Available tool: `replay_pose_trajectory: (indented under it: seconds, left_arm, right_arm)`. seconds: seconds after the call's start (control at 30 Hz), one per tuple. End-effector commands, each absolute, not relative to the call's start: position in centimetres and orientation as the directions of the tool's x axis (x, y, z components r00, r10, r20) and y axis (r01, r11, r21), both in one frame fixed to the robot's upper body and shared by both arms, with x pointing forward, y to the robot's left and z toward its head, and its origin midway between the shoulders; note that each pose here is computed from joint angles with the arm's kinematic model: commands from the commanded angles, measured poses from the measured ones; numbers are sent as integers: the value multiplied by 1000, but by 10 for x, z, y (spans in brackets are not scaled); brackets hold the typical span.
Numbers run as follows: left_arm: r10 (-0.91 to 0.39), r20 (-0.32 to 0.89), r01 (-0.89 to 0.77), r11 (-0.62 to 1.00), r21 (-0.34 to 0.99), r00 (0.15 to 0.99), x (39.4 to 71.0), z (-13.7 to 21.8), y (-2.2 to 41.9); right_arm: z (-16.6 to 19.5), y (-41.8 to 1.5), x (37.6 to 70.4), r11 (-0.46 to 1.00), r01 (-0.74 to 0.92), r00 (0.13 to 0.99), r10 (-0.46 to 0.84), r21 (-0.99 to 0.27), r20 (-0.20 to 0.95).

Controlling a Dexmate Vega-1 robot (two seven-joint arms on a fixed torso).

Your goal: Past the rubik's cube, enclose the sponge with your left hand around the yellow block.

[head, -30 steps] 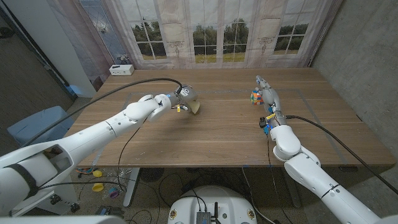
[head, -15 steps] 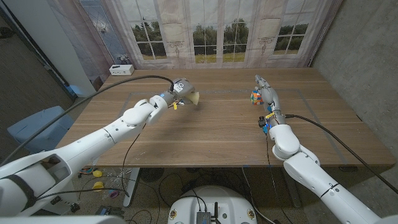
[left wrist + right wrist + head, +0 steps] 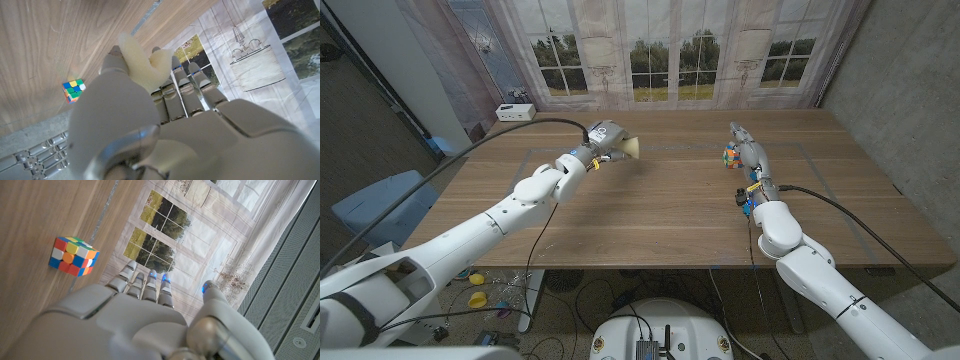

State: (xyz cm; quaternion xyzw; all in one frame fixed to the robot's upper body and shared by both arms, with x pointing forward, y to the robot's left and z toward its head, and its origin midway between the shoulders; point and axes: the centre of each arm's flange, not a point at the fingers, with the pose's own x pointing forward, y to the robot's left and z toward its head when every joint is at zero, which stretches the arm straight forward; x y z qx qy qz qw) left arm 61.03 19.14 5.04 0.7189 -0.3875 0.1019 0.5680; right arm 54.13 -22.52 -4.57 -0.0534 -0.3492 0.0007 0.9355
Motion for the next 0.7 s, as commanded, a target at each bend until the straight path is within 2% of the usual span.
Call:
replay_pose_trajectory:
  seconds: [0.03, 0.7]
  left_arm:
    - [-387, 639, -642, 141, 753, 665, 606, 58, 199]
    - [-354, 639, -429, 514, 743, 682, 609, 66, 214]
  right_arm:
    - [-44, -224, 546, 994, 17, 770, 56, -108, 636]
    - [-43, -220, 551, 994, 9, 776, 62, -111, 627]
